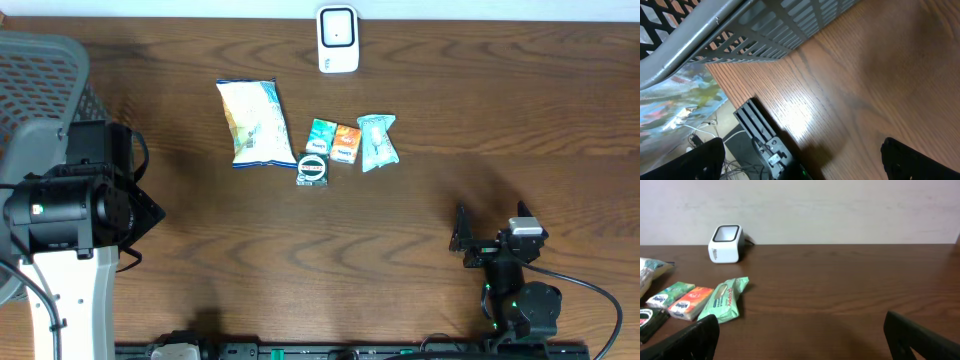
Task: Scan the item barcode
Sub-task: 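Move the left gripper back toward the grey basket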
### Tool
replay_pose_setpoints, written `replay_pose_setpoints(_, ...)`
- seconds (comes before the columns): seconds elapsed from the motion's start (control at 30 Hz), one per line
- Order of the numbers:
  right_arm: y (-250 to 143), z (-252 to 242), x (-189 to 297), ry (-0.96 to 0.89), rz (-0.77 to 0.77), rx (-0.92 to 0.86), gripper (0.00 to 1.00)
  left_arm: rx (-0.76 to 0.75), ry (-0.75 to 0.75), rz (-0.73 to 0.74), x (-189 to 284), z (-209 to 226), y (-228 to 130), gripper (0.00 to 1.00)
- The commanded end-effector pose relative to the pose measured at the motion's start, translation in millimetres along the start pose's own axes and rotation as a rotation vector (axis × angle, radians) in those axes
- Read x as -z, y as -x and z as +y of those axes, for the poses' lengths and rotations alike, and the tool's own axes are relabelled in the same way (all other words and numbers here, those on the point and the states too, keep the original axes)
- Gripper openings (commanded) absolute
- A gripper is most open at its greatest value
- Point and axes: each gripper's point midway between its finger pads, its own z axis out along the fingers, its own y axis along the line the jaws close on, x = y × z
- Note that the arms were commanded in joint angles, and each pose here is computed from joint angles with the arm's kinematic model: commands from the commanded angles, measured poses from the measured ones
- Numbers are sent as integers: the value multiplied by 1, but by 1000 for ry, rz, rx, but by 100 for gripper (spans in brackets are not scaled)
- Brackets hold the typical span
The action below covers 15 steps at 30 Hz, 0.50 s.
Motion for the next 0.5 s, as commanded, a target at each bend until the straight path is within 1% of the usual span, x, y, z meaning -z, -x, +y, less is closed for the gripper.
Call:
replay_pose_setpoints(0.0,-1,-2,0,-8,4,-7,99,17,4,0,0,2,0,98)
replay_pose_setpoints(0.23,-1,-2,0,-7,2,-7,99,17,4,0,0,2,0,98)
replay_pose_setpoints(0.3,7,4,0,25,-30,-39,99,17,4,0,0,2,0,98)
replay_pose_setpoints(0.33,15,12,1,77,-57,-92,99,17,4,0,0,2,0,98)
replay_pose_setpoints(0.4,33,41,7,259,-100,-261,99,17,4,0,0,2,0,98)
replay_pose_setpoints(0.47,45,66,18,430,-92,-419,99,17,4,0,0,2,0,98)
